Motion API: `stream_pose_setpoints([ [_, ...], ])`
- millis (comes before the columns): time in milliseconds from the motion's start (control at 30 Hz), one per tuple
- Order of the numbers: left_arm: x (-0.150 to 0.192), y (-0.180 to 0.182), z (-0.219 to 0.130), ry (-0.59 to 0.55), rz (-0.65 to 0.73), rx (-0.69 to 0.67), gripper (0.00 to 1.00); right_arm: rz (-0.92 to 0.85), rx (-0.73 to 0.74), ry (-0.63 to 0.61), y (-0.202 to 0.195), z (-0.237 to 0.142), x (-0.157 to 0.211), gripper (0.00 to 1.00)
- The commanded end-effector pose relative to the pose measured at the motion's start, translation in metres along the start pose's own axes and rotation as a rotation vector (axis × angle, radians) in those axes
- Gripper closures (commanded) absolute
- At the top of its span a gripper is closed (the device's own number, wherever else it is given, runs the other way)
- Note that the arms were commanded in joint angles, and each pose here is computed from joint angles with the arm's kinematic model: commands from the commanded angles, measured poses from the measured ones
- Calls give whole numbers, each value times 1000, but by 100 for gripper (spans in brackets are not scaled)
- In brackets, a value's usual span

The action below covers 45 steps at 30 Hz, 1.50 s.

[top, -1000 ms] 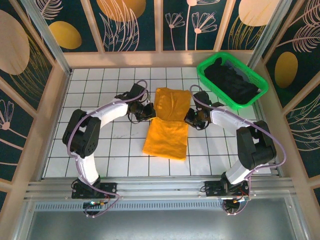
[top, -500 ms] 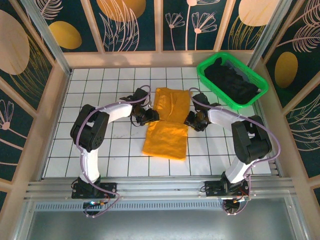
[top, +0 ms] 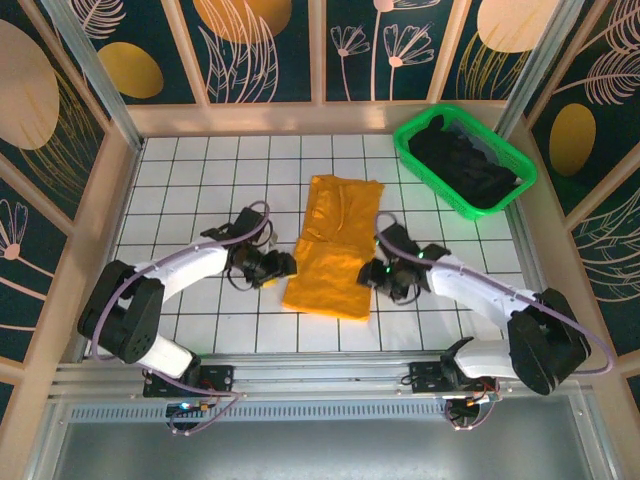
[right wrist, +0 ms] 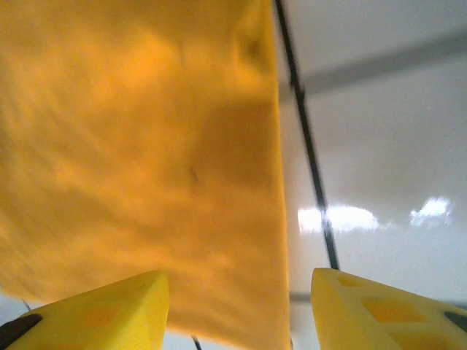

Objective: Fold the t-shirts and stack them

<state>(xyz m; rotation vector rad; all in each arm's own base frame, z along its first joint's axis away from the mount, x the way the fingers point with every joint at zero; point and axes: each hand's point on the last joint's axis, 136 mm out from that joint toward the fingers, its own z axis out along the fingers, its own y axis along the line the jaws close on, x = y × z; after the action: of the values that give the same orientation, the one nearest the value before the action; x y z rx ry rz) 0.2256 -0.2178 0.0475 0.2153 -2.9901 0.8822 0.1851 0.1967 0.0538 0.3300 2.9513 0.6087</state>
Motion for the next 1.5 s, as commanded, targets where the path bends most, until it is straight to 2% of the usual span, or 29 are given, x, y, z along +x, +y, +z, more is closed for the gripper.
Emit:
stream_pose_setpoints([
  [0, 44, 5, 6, 148, -38, 24, 37, 62, 14, 102, -6, 11, 41, 44],
  [233, 54, 12, 15, 153, -52, 37, 38, 124, 8, 96, -10, 29, 53, 46],
  [367, 45, -2, 24, 137, -52, 77, 44, 144, -6, 92, -4, 37, 49, 53],
  [533, 34, -11, 33, 117, -64, 106, 65, 153, 2, 79, -4, 42, 42, 67],
  [633, 26, -18, 30, 88, -57, 113, 86, 167, -24, 60, 2, 42, 31, 82],
  [733, 19, -26, 25, 61, -55, 121, 100, 192, -60, 38, 12, 40, 17, 95],
  [767, 16, -28, 22, 49, -56, 123, 100, 201, -64, 32, 14, 38, 15, 100],
  [933, 1, -49, 0, -24, -54, 139, 100, 236, -54, -40, 22, 11, -3, 100],
  [1100, -36, -84, -33, -127, -48, 191, 100, 262, -93, -136, 34, -33, -43, 100],
  [1300, -113, -131, -77, -258, -70, 329, 100, 279, -167, -221, 53, -73, -116, 100],
  [1467, -187, -152, -82, -302, -94, 397, 100, 302, -188, -286, 60, -80, -193, 100],
])
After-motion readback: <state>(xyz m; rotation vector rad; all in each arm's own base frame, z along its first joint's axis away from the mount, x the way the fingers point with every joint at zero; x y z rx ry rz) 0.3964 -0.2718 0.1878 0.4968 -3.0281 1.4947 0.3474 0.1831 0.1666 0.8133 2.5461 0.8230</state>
